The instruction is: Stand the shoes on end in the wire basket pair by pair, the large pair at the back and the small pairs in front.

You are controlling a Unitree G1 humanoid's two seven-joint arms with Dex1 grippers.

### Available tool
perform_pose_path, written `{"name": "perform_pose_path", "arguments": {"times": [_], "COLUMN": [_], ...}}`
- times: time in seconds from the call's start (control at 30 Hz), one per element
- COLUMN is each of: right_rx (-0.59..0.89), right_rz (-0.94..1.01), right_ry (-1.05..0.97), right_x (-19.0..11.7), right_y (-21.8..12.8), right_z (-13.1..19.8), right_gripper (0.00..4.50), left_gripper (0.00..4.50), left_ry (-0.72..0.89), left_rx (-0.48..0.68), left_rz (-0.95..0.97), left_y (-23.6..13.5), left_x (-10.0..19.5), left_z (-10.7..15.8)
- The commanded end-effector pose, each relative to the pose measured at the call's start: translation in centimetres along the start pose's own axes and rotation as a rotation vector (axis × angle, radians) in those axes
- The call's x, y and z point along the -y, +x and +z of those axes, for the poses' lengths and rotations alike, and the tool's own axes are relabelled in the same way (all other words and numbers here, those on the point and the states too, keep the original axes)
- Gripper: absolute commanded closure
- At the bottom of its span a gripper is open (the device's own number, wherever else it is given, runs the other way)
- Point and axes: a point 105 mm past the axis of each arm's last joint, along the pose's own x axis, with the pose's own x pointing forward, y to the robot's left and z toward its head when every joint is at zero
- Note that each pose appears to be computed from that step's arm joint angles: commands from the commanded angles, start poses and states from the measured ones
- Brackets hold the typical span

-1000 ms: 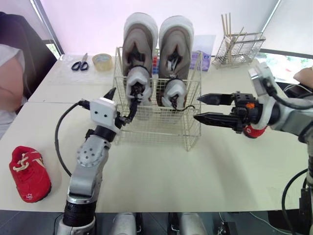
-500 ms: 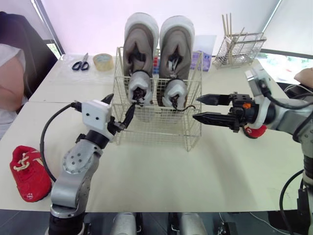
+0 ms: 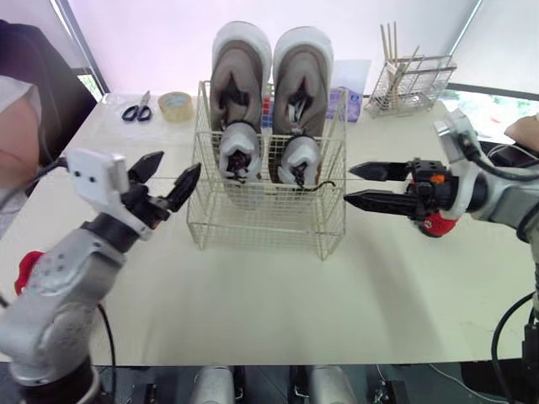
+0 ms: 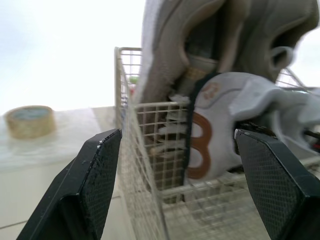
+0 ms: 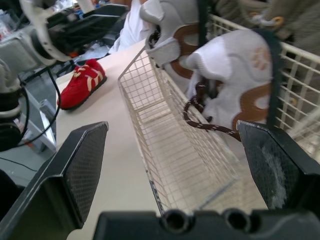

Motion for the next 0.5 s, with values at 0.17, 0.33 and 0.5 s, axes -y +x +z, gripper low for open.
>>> {"name": "perform_pose_path", "arguments": {"times": [0.17,0.33,0.5], "right_rx": [0.243,0.262,0.175], "right_rz": [-0.527,-0.868,-0.955], "right_ry": [-0.160,-0.258,-0.189], "right_x": [7.5,8.9,6.8], "right_y": [-5.0,-10.9,-13.8], "right_z": [3.5,2.0,-2.7], "right_gripper": [0.00,0.00,0.00], "left_gripper": [0.02,0.02,0.02], "left_ry": [-0.133,-0.215,-0.258], "left_rx": [-0.215,-0.266,-0.307], "left_rz": [-0.465,-0.652,-0.728], "left_y": [-1.4,-2.0,-2.5], "left_x": [5.5,10.2,13.2], "left_z": [-0.2,-1.7,-4.0]}}
